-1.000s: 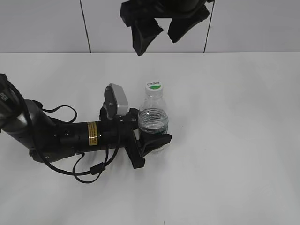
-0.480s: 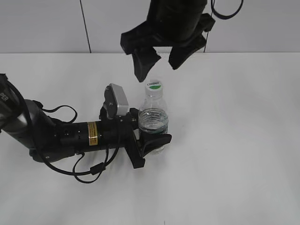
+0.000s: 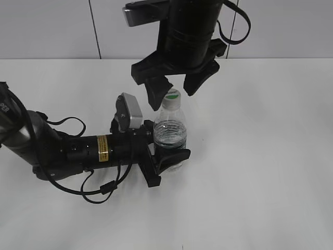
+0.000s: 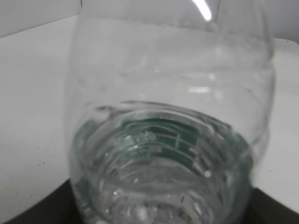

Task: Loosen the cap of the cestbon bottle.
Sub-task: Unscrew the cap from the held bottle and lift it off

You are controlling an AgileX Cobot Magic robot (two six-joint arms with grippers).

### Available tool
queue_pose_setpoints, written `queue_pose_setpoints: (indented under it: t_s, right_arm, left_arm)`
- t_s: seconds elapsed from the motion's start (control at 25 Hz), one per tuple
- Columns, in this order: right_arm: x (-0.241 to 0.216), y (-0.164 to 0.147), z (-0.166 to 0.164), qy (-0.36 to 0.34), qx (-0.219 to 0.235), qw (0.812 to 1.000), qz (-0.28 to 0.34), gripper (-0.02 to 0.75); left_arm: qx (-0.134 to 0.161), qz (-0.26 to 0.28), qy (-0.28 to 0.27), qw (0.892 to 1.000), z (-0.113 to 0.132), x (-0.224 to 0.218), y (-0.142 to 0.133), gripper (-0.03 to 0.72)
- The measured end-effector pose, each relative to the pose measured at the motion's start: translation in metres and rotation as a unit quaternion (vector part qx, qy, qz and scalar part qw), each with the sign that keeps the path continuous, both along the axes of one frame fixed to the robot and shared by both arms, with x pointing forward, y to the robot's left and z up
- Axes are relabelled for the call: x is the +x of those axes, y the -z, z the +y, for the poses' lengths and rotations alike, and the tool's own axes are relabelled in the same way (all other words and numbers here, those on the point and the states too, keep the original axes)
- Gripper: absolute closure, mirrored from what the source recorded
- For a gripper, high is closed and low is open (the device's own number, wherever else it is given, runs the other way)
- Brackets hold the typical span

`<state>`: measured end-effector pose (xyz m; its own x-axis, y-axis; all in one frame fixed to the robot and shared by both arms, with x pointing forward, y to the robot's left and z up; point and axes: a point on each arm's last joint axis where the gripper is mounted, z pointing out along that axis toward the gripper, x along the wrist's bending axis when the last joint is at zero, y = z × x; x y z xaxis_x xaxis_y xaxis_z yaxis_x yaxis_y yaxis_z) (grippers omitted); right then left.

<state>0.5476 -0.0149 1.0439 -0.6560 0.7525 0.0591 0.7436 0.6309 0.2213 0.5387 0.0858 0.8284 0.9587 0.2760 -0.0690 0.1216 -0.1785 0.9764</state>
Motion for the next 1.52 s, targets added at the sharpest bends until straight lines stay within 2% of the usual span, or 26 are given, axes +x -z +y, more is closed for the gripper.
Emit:
queue_pose_setpoints:
  t_s: [0.16,0.6,0.84,1.0,1.12,1.28,1.4,1.52]
  right_arm:
    - [0.0001,0.0000,-0.0001,-0.010,-0.002,1.000,-0.002,0.171]
    - [0.0001,0.0000,-0.0001,-0.040,-0.006,0.999,-0.008,0.442]
    - [0.0001,0.0000,-0.0001,-0.077,-0.011,0.997,-0.016,0.445]
    - [0.0001,0.0000,-0.0001,-0.155,-0.021,0.987,-0.031,0.445]
    - [0.0001,0.0000,0.0000,-0.234,-0.031,0.971,-0.046,0.445]
    - [0.0001,0.0000,0.0000,-0.342,-0.046,0.936,-0.067,0.445]
    - [0.0001,0.0000,0.0000,-0.416,-0.056,0.904,-0.081,0.445]
    - [0.0002,-0.0002,0.0000,-0.490,-0.065,0.864,-0.096,0.445]
  left_arm:
    - [0.000,0.000,0.000,1.000,0.0000,0.0000,0.0000,0.279]
    - [0.000,0.000,0.000,1.000,0.0000,0.0000,0.0000,0.279]
    - [0.000,0.000,0.000,1.000,0.0000,0.0000,0.0000,0.279]
    - [0.000,0.000,0.000,1.000,0.0000,0.0000,0.0001,0.279]
    - [0.001,-0.001,0.001,1.000,0.0000,-0.0001,0.0001,0.279]
    - [0.001,-0.002,0.001,1.000,0.0000,-0.0001,0.0001,0.279]
    - [0.002,-0.003,0.002,1.000,0.0000,-0.0002,0.0001,0.279]
    - [0.002,-0.004,0.003,1.000,-0.0001,-0.0003,0.0001,0.279]
